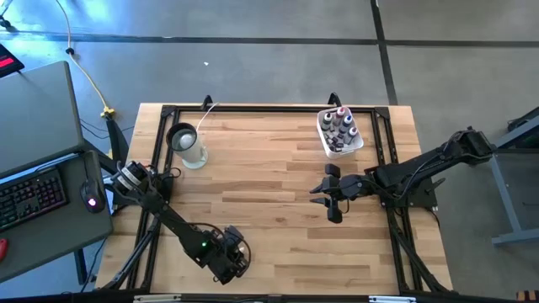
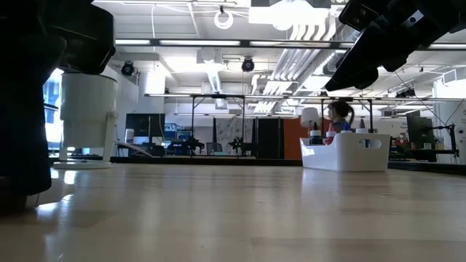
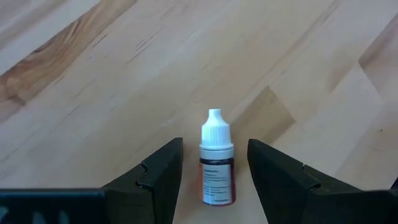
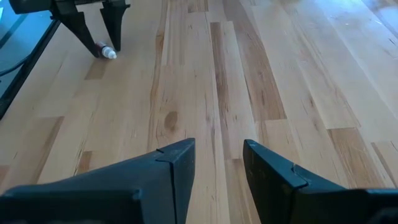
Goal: Pick & Place food coloring
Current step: Put the small orange food coloring bottle into the white bin
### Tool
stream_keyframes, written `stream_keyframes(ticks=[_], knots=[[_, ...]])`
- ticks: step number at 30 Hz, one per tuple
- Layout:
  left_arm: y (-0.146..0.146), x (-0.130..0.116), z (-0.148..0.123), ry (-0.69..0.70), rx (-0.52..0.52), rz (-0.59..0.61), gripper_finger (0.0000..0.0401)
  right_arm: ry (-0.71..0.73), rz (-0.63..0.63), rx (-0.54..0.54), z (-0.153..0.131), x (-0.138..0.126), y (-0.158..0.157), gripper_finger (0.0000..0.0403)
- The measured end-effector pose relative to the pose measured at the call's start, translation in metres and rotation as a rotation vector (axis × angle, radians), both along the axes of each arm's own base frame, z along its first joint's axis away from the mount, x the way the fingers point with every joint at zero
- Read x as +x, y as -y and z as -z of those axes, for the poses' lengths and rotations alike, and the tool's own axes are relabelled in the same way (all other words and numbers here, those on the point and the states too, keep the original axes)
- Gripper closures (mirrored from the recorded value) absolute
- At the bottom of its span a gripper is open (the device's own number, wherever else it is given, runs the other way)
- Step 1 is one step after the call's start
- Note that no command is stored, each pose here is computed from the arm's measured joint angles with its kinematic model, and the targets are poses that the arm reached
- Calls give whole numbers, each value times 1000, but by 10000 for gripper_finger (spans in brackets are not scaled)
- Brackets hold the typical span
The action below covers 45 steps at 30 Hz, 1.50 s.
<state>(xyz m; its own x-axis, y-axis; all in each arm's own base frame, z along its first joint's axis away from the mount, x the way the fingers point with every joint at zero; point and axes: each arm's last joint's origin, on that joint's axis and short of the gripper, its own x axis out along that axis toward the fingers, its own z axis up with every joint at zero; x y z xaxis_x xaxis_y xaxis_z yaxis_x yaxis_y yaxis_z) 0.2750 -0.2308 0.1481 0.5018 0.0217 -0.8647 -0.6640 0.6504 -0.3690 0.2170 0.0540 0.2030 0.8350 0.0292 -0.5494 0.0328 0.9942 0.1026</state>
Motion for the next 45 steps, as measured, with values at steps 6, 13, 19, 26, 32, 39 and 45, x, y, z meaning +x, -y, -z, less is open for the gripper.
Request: stream_keyframes(ticks=[6, 13, 19, 26, 32, 39, 45], knots=[[-1, 1, 0, 19, 21, -12, 220, 0, 0, 0, 0, 0, 0, 273], [-3, 3, 4, -29, -4, 4, 220, -2, 1, 18, 0, 0, 0, 273], [-2, 2, 4, -54, -20, 32, 220, -8, -29, 43, 0, 0, -1, 273], [-3, 1, 5, -84, 5, 97, 221, -9, -21, 55, 0, 0, -1, 273], [-3, 0, 6, -99, 5, 101, 264, -9, -21, 55, 0, 0, -1, 273], [-3, 2, 2, -84, 30, 88, 337, 29, -12, 154, -6, 0, -2, 273], [-15, 29, -17, -36, 39, 70, 343, 66, -89, 257, -29, -24, 1, 275]])
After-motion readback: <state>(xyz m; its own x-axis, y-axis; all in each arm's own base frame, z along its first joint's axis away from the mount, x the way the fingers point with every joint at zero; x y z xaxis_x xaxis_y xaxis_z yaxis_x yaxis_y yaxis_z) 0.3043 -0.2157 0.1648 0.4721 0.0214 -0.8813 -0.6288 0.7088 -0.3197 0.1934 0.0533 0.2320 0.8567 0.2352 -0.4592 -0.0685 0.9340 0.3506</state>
